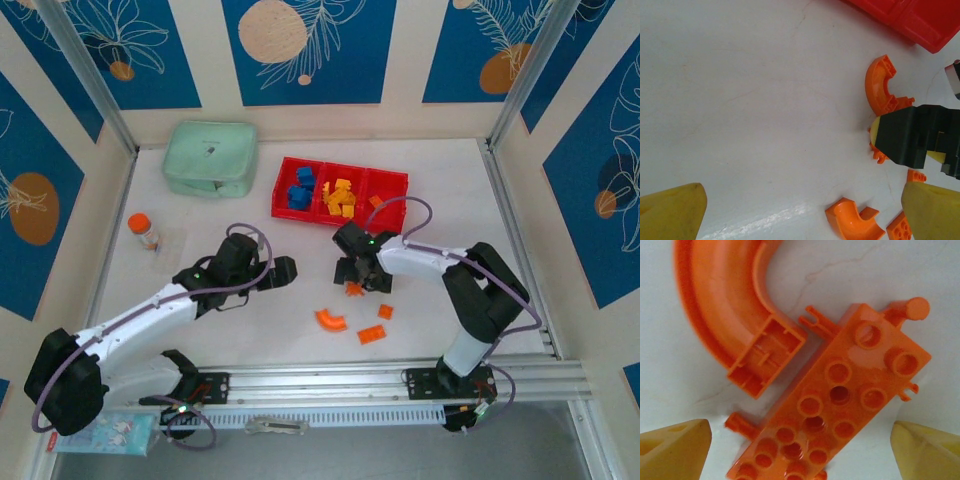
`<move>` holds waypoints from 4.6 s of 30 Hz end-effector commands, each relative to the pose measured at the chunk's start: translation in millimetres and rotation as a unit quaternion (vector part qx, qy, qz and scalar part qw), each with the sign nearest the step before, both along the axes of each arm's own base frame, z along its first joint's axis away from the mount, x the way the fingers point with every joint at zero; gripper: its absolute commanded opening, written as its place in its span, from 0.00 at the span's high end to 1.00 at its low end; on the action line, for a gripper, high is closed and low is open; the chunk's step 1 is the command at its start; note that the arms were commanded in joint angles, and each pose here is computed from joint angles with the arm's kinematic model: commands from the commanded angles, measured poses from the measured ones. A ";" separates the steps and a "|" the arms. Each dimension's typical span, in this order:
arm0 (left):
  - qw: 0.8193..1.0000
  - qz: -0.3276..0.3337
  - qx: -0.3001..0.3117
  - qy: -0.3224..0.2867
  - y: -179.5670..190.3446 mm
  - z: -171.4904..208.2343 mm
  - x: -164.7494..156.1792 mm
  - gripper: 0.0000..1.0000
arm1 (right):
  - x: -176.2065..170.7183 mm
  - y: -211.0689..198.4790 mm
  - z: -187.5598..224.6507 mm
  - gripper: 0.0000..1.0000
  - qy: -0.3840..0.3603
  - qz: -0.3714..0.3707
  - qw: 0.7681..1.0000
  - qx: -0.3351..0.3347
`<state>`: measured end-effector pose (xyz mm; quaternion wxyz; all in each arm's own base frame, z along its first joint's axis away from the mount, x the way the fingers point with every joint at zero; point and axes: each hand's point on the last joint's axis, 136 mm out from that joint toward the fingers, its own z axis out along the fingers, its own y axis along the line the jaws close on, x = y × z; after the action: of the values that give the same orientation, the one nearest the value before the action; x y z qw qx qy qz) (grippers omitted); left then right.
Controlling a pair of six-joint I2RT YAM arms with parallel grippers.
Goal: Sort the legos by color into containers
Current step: Pick up the lego from the center of the table, then place the lego in the container, then pick up the lego from the center of the table.
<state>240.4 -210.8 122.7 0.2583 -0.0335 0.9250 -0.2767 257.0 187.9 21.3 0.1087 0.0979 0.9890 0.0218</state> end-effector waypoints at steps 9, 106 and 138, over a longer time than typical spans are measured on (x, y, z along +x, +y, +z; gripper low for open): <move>1.000 0.009 0.012 0.003 7.2 -5.4 -4.6 0.01 | -8.8 -33.3 0.2 0.19 -0.003 -0.033 0.999 -0.041; 0.998 0.051 0.011 -0.019 16.4 3.6 12.4 0.01 | 61.0 32.2 18.0 0.10 -0.068 0.225 0.972 0.013; 0.999 0.049 0.009 -0.022 13.5 9.5 16.9 0.01 | 61.5 26.4 18.4 0.62 -0.057 0.195 0.979 0.018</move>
<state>252.1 -197.4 125.0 0.2822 -0.0655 0.9233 -0.2520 318.3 206.7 21.2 0.1450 -0.1004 0.9838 0.0328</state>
